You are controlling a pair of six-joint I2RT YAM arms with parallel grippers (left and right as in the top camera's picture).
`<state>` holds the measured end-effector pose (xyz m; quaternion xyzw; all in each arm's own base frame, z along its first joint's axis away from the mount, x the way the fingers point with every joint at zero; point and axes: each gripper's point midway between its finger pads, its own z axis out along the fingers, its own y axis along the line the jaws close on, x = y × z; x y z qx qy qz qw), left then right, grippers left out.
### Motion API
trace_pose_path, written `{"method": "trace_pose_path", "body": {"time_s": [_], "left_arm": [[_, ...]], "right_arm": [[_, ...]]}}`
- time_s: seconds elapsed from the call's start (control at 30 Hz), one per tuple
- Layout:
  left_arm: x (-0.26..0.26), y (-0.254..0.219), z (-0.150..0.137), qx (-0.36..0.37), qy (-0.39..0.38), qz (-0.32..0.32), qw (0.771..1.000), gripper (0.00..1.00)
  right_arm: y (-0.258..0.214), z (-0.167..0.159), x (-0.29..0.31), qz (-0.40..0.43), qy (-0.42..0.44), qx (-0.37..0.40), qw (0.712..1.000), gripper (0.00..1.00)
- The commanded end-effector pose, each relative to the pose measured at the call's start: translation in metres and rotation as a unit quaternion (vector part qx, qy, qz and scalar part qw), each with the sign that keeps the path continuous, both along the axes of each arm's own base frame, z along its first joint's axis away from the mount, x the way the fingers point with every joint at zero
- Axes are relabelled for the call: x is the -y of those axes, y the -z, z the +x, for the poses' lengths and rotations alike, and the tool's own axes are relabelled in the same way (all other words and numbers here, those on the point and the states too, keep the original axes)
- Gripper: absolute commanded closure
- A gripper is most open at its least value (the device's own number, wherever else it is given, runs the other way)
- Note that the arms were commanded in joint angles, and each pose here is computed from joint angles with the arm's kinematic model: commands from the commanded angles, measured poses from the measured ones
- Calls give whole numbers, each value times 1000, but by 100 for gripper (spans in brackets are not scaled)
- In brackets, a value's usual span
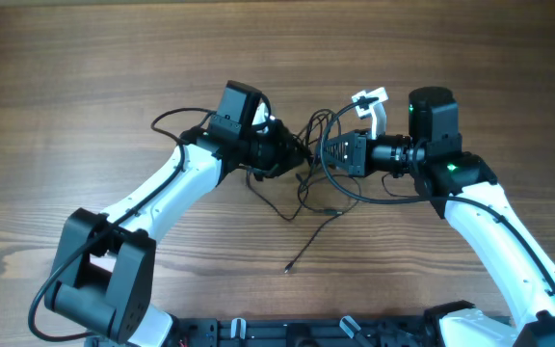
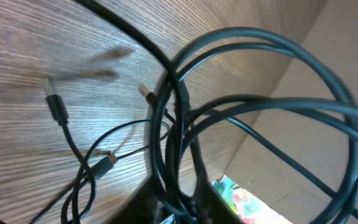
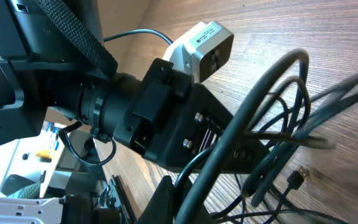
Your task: Untangle cables
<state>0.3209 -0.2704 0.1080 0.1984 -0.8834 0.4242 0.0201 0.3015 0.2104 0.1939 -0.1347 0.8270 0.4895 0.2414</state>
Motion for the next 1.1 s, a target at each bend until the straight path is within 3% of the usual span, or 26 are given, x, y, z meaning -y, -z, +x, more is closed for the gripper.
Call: {"method": "trace_pose_path", "body": {"time_s": [0.0,0.13,0.27,0.4,0.5,0.6,0.67,0.7,0.73,0.77,0.8,0.9,1.07], "left_arm": [[-7,7,3,4,-14,26,1000,96],[-20,11,12,14,-29,44,999,96],[-67,12,41,19,-85,49,995,96],[-100,-1,53,-3,-112,-12,994,96],[-117,-10,56,12,-101,-42,994,96],[-160,-2,54,21,-112,-22,993,96],[-191,2,53,22,-133,-12,991,95],[-219,5,52,9,-167,-10,986,85],[-231,3,50,5,-181,-18,983,64],[-230,-1,49,13,-173,-32,984,62],[-221,-7,47,29,-146,-50,988,49],[-188,-7,39,35,-90,-50,994,41],[-100,-2,18,75,47,-22,996,45]], "right_arm": [[-13,0,-2,11,-1,7,1000,96],[-4,0,2,-5,13,-10,1000,96],[50,-8,37,-126,98,-102,982,96],[105,-29,121,-352,220,-164,895,96],[110,-30,160,-422,298,-171,839,96],[107,-24,179,-437,361,-167,806,96],[104,-16,171,-413,362,-160,820,96],[100,-6,142,-376,291,-130,870,96],[92,-2,110,-329,204,-92,917,96],[86,-2,92,-298,160,-73,938,96],[69,-3,61,-226,93,-40,969,96],[45,-4,34,-148,40,-7,988,96],[37,-9,24,-117,16,-4,993,96]]}}
